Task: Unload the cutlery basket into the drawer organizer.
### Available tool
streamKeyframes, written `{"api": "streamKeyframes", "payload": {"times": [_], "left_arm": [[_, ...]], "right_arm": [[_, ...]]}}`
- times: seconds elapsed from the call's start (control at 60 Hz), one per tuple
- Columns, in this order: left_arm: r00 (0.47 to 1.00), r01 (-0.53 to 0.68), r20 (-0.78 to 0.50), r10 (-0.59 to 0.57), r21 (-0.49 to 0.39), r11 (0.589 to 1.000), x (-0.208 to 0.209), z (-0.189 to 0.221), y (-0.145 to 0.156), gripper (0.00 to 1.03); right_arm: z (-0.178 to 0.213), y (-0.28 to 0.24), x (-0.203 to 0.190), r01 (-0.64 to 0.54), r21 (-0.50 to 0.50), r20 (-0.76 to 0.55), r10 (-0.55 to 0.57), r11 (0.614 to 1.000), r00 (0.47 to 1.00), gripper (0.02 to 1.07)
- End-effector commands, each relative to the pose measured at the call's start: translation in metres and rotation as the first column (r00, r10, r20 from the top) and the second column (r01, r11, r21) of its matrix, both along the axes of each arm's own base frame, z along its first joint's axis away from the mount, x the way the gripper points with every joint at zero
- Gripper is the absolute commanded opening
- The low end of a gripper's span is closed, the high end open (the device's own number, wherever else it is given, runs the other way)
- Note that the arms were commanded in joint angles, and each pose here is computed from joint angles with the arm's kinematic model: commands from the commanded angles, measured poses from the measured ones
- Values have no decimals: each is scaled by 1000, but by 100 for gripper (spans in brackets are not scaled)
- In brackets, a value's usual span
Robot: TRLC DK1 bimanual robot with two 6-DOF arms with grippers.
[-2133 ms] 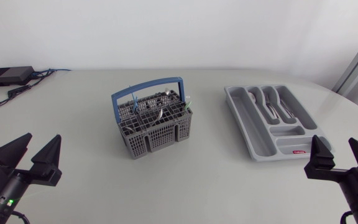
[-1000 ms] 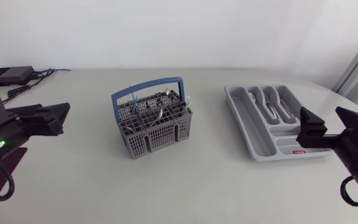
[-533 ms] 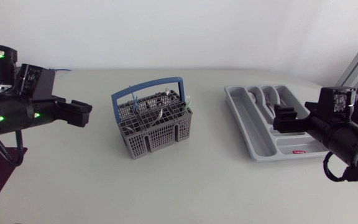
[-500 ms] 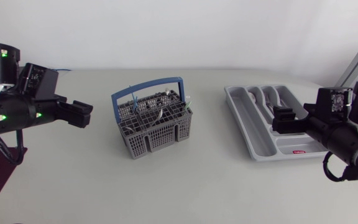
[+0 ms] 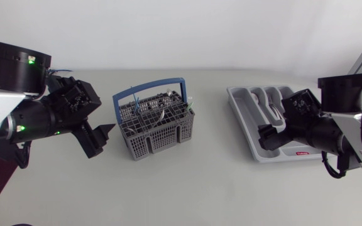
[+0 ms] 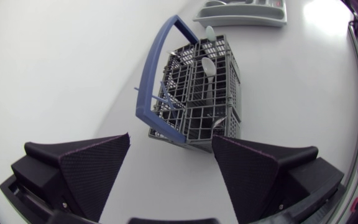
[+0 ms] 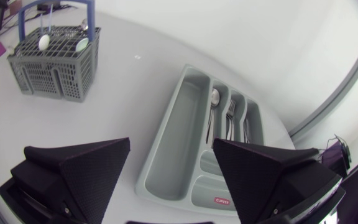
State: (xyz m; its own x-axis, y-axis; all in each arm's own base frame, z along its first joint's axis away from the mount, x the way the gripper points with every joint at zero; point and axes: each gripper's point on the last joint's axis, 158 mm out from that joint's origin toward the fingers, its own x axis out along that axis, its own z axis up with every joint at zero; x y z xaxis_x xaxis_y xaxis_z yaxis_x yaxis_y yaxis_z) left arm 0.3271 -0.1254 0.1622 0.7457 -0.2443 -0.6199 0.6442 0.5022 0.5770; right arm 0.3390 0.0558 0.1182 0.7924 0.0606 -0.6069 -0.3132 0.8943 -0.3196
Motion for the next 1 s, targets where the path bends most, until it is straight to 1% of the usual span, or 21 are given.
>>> {"api": "streamKeyframes", "payload": {"times": [0.0, 0.067, 0.133, 0.183, 0.3, 0.367, 0.533, 0.583, 0.7, 0.75, 0.8, 0.867, 0.917, 0.933, 0.95, 0.967, 0.983], "left_arm": [[996, 93, -14, -92, 94, 991, 1, -15, -6, 99], [988, 155, -22, -154, 127, 980, -2, -20, -12, 99], [974, 227, -39, -224, 158, 961, -4, -26, -18, 98], [964, 266, -40, -263, 183, 946, -5, -29, -21, 98], [934, 355, -33, -355, 190, 915, -9, -25, -33, 97], [916, 401, -52, -399, 197, 895, -10, -26, -38, 97], [892, 451, -89, -443, 224, 864, -6, -35, -45, 95], [885, 465, -98, -455, 236, 854, -3, -37, -47, 91], [866, 499, -115, -487, 265, 825, 1, -44, -51, 85], [855, 516, -123, -503, 280, 809, 3, -46, -53, 79], [838, 542, -134, -529, 305, 783, 4, -51, -54, 67], [827, 558, -140, -545, 319, 766, 6, -53, -54, 54], [817, 570, -140, -559, 335, 750, 8, -54, -53, 40], [815, 572, -137, -562, 339, 747, 8, -53, -53, 34], [814, 573, -135, -564, 339, 746, 8, -53, -54, 30], [815, 572, -129, -565, 340, 747, 9, -52, -54, 24], [814, 572, -124, -568, 341, 746, 10, -51, -54, 21]], "right_arm": [[-2, 10, -1, -72, -69, -28, 71, 995, 997, 97], [-10, 17, -7, -136, -114, -49, 131, 984, 990, 99], [-17, 26, -12, -196, -152, -64, 189, 969, 980, 100], [-18, 35, -15, -232, -159, -61, 224, 960, 973, 99], [-15, 56, -20, -300, -150, -49, 296, 942, 954, 99], [-11, 70, -23, -340, -150, -45, 337, 928, 940, 99], [-5, 108, -31, -441, -149, -38, 441, 885, 897, 99], [-4, 119, -31, -464, -151, -35, 464, 873, 885, 99], [-12, 137, -31, -495, -175, -63, 492, 851, 868, 99], [-15, 142, -30, -504, -184, -66, 501, 844, 863, 99], [-20, 145, -29, -512, -190, -73, 508, 838, 858, 99], [-23, 147, -28, -511, -197, -73, 507, 837, 859, 99], [-24, 146, -27, -508, -203, -71, 505, 837, 860, 99], [-25, 146, -27, -509, -204, -69, 506, 836, 860, 99], [-25, 146, -27, -508, -204, -68, 506, 837, 860, 99], [-25, 146, -27, -508, -204, -68, 506, 837, 860, 99], [-26, 146, -27, -508, -204, -68, 506, 837, 860, 99]]}}
